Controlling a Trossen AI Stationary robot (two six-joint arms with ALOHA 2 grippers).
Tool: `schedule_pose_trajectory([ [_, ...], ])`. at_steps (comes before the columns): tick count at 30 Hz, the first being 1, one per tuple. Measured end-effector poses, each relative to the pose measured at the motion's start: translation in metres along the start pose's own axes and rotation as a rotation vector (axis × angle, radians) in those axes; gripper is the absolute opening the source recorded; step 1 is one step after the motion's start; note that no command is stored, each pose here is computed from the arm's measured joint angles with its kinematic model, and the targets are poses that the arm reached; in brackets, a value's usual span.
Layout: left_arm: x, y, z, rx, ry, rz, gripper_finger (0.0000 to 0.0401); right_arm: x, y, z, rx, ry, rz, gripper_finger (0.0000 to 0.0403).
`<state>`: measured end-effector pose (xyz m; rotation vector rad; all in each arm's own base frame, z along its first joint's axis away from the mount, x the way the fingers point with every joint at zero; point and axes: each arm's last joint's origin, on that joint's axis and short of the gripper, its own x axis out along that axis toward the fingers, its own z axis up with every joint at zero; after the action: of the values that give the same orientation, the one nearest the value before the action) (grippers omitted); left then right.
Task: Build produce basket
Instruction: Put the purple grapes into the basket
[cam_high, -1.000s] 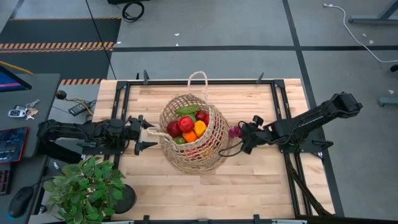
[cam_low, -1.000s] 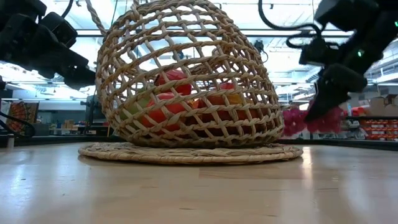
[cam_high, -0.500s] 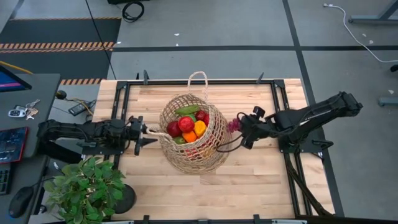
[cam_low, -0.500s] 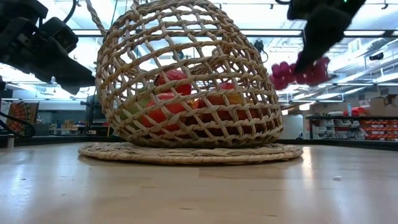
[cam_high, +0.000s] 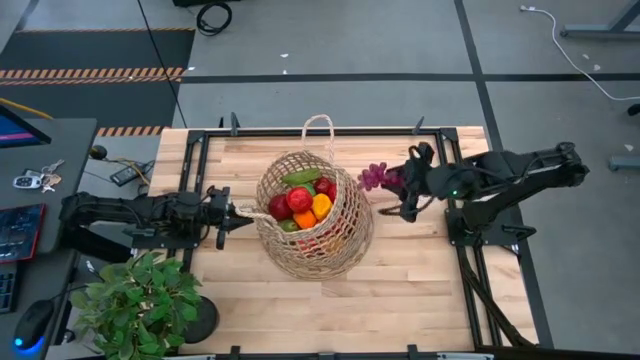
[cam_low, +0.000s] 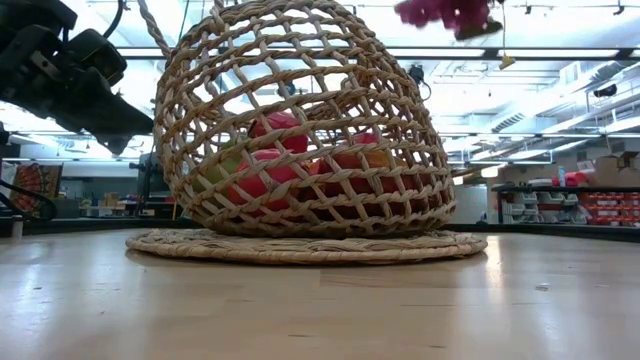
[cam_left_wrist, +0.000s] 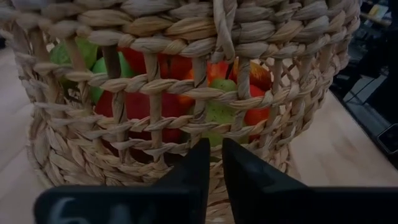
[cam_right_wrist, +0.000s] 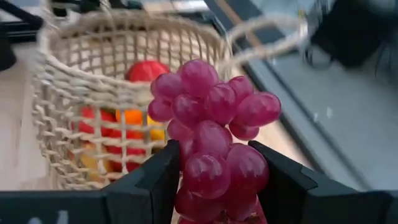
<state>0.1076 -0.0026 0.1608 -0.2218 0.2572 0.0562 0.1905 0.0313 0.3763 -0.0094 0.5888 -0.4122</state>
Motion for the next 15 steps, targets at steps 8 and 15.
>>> schedule_pose_trajectory([
  [8, 0.000, 0.000, 0.000, -0.013, 0.000, 0.000, 0.0059, -0.006, 0.003, 0.017, -0.619, -0.139, -0.004, 0.0192],
  [15, 0.000, 0.000, 0.001, -0.051, -0.006, -0.002, 0.0063, -0.008, 0.004, 0.030, -1.108, -0.240, -0.115, 0.0192],
])
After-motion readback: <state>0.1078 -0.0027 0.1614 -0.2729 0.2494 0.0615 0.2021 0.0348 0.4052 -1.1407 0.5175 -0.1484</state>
